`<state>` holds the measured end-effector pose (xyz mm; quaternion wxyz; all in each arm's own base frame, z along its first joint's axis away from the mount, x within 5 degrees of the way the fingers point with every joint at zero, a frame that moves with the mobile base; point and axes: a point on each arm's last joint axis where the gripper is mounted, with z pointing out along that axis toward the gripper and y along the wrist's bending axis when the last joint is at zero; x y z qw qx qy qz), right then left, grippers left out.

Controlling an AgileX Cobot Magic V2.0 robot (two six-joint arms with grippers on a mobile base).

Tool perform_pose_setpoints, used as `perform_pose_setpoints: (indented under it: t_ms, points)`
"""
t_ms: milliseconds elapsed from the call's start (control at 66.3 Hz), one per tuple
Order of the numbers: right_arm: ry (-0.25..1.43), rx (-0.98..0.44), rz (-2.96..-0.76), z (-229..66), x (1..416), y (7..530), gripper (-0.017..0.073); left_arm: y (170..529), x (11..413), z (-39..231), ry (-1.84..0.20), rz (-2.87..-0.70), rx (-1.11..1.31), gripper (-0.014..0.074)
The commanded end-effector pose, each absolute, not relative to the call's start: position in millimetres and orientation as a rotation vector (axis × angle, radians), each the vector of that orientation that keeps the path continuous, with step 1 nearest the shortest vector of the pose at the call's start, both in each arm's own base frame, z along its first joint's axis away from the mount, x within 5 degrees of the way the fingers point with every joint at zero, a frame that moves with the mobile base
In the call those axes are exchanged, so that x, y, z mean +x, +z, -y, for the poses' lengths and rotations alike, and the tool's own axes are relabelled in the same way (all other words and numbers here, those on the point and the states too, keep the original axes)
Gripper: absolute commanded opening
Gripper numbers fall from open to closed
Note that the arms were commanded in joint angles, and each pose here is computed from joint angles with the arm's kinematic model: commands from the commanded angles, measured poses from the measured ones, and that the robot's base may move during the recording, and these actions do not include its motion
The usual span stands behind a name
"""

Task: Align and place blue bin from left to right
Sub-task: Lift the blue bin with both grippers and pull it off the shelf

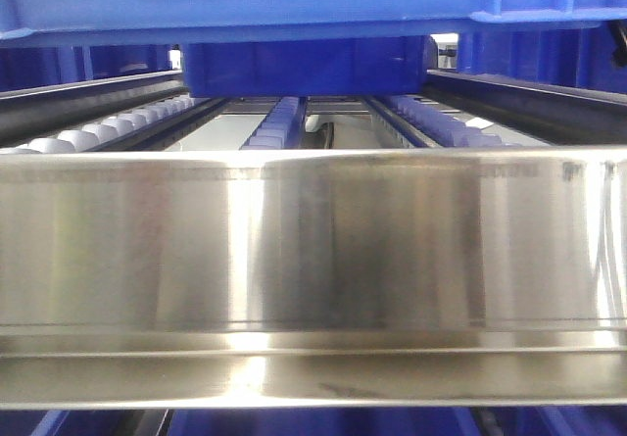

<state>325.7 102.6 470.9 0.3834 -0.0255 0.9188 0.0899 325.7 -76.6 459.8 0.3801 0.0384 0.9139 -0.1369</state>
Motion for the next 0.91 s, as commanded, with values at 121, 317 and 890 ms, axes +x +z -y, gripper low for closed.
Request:
perform_pose_setpoints:
  t_ms: [121,317,890]
  points:
    - [0.314,-0.083,-2.221,-106.7,321.3,488.4,-0.0068,483.6,314.8,84.2,-0.461,-2.199,0.116,-0.0111]
    - [0.314,-0.083,-2.221,-106.7,321.3,488.4,-0.0068,483.6,314.8,84.2,-0.461,-2.199,0.116,-0.0111]
    - [0.314,-0.083,-2.223,-106.9,321.9,487.8,-0.0068,489.9,324.7,84.7,-0.468,-2.084,0.090,-0.0111]
